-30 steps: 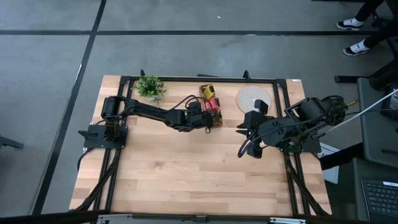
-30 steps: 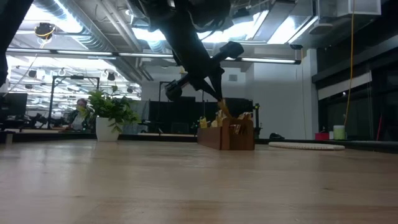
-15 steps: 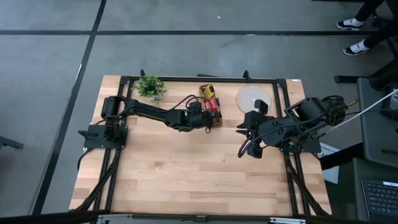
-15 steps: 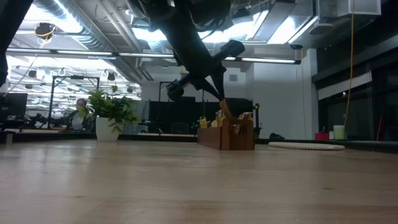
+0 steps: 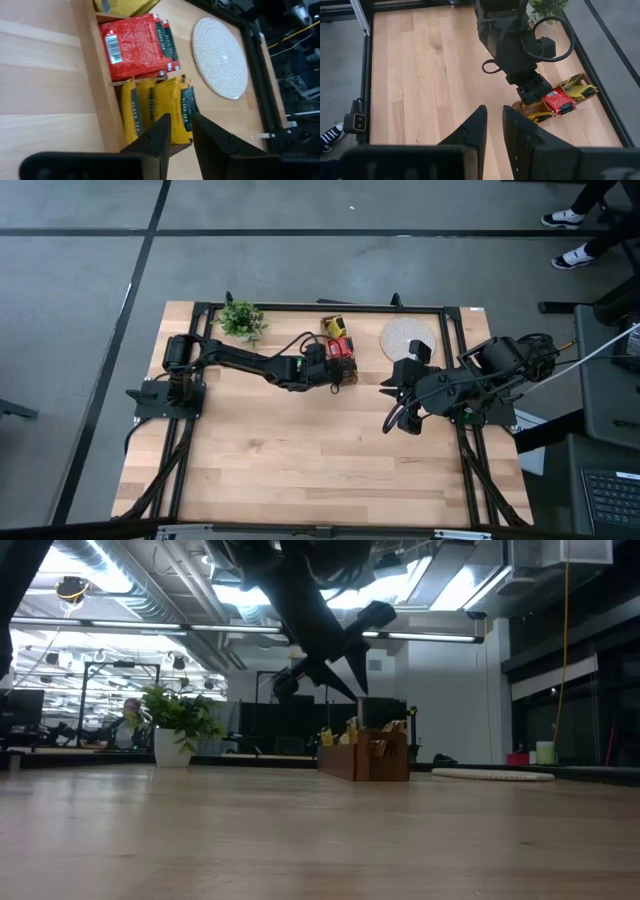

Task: Pick & Place Tea
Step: Return to Home Position

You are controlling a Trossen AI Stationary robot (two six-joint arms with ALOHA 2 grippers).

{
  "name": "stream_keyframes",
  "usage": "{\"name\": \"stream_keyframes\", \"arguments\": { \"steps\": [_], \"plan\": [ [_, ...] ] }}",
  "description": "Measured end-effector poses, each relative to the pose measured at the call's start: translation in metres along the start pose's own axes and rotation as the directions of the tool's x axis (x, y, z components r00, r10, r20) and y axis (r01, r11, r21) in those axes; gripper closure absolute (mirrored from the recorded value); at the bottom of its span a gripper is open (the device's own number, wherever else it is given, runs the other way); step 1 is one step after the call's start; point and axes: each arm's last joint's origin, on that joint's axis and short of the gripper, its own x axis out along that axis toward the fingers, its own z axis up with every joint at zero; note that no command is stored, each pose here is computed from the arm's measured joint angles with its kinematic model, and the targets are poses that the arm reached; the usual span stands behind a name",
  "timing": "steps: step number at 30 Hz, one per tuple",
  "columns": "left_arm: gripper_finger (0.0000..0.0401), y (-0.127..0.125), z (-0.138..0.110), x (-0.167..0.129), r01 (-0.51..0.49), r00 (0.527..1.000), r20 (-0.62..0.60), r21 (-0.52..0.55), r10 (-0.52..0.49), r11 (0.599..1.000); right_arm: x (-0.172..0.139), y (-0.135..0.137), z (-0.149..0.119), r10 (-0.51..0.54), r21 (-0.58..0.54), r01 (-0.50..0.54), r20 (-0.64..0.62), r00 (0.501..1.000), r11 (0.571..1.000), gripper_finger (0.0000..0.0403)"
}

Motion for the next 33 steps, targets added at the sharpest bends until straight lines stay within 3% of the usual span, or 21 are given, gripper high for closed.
{"name": "stream_keyframes", "arguments": {
  "steps": [11,17,21,25,29,33],
  "plan": [
    [0.0324,-0.015,0.002,-0.001,0.134,0.991,0.011,-0.015,-0.134,0.991,0.0,0.0,0.0,0.001,-0.002,-0.001,0.0,1.0,1.0,0.0339],
    [0.0329,-0.024,0.005,-0.012,0.22,0.975,-0.062,0.114,-0.214,0.969,0.001,0.0,0.0,0.0,-0.001,0.0,-0.003,1.0,1.0,0.0339],
    [0.0377,-0.028,0.002,-0.025,0.255,0.966,-0.096,0.226,-0.239,0.94,0.002,0.0,-0.002,-0.002,0.021,0.002,-0.023,1.0,1.0,0.0339],
    [0.0396,-0.038,-0.004,-0.048,0.342,0.94,-0.13,0.378,-0.316,0.861,0.002,0.0,-0.003,0.006,0.02,-0.005,-0.029,1.0,1.0,0.0348],
    [0.0399,-0.048,-0.014,-0.076,0.454,0.887,-0.203,0.545,-0.415,0.705,0.002,0.0,-0.003,0.008,0.012,-0.008,-0.028,1.0,1.0,0.0366],
    [0.0399,-0.056,-0.021,-0.11,0.538,0.827,-0.251,0.615,-0.503,0.577,0.002,0.001,-0.002,0.016,-0.006,-0.017,-0.024,1.0,1.0,0.0395]
  ]
}}
